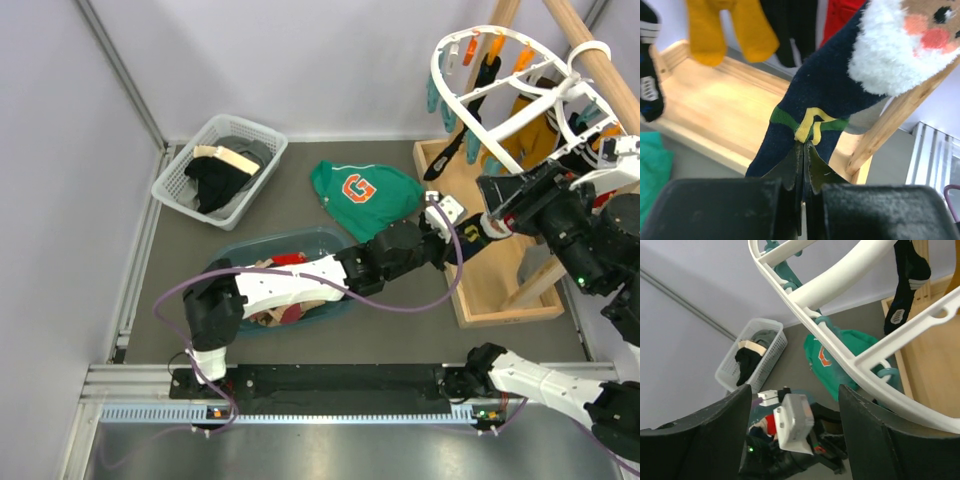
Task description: Remove the socks clipped to the hanger
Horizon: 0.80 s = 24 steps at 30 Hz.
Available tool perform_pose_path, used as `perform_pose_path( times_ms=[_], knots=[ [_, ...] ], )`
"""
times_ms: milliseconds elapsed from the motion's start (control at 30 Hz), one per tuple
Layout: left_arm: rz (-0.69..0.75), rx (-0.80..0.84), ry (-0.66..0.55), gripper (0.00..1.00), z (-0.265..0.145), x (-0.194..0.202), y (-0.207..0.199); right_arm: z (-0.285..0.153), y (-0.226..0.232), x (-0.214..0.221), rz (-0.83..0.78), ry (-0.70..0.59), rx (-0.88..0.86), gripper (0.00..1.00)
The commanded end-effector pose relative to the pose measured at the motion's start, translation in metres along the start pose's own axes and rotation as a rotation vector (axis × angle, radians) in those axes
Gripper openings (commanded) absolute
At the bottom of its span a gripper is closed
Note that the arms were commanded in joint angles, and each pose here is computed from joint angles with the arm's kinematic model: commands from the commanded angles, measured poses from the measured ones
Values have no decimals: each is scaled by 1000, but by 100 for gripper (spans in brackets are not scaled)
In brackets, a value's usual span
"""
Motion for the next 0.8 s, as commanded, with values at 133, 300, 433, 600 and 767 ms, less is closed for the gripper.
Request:
perform_pose_path(
  times_ms=[133,300,433,600,767],
  knots=[
    [6,-192,-106,0,-38,-51,28,-28,-24,-16,-207,37,91,68],
    [63,-276,-120,0,-55,-63,32,-38,-38,-27,-197,14,179,66],
    [179,-351,-116,0,-67,-73,26,-39,-46,-21,-216,52,230,65],
    [221,-396,-127,0,-75,-76,17,-35,-48,-17,-216,72,268,60],
    [247,-402,-127,0,-78,-78,12,-25,-53,-17,-251,59,333,59]
  ],
)
Point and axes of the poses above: each gripper's point midway between its finger pads, its own z axis out along the fingers, its own y axis along the line the jaws close on, x = y × z, the point moved 2 cm from there along -z, back along the fingers, and after that the axes turned 10 degrees about z, right-handed, at the moved point
